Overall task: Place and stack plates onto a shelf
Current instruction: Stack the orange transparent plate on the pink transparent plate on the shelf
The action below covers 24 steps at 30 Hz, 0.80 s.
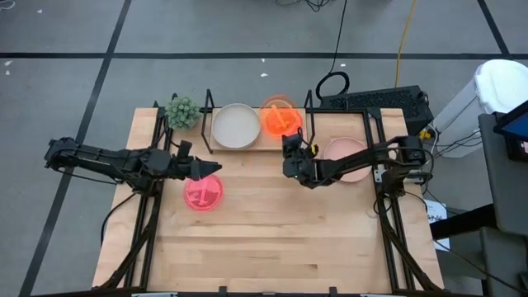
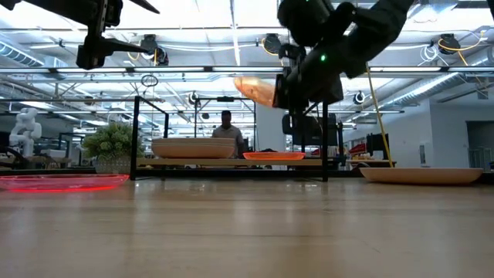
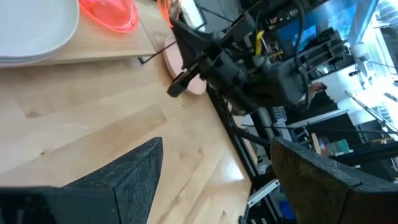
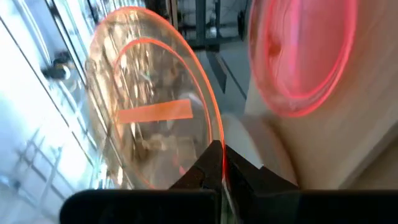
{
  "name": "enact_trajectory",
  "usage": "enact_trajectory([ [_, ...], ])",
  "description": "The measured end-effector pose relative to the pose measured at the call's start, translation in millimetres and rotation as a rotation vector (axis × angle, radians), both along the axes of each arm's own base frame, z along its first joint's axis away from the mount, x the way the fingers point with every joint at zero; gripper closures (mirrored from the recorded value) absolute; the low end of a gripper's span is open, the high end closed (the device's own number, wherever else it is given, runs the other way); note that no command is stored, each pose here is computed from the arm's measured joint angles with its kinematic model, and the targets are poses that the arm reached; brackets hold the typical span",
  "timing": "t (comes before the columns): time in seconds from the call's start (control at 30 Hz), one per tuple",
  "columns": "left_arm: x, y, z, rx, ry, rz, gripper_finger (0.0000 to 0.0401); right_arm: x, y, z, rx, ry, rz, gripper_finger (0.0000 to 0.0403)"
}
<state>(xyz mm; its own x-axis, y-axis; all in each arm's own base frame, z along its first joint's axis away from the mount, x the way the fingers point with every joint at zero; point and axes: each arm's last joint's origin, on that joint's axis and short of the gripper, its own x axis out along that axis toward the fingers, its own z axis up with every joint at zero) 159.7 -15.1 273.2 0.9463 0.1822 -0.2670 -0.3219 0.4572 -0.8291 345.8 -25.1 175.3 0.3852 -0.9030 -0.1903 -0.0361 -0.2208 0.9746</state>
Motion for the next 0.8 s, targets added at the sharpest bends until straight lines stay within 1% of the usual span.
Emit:
enact_trajectory([
  [0.13,1.0,2.2,2.6,-0.008,-0.028,0.009,0.0098,0.8,-7.2,-7.7,0.0,-0.018,-0.059,0.0403],
  [0.37,1.5,3.5,4.3,-0.009,-0.047,0.017,0.0098,-1.4,-29.0,-10.0,-0.011,0.08,-0.071,0.0403],
  [0.57,1.5,3.5,4.3,-0.005,-0.045,0.016,0.0098,-4.9,-47.8,-12.6,0.008,0.12,-0.083,0.0403],
  [0.8,1.5,3.4,4.2,-0.005,-0.044,0.016,0.0098,-7.5,-52.6,-15.8,0.037,0.136,-0.081,0.0403],
])
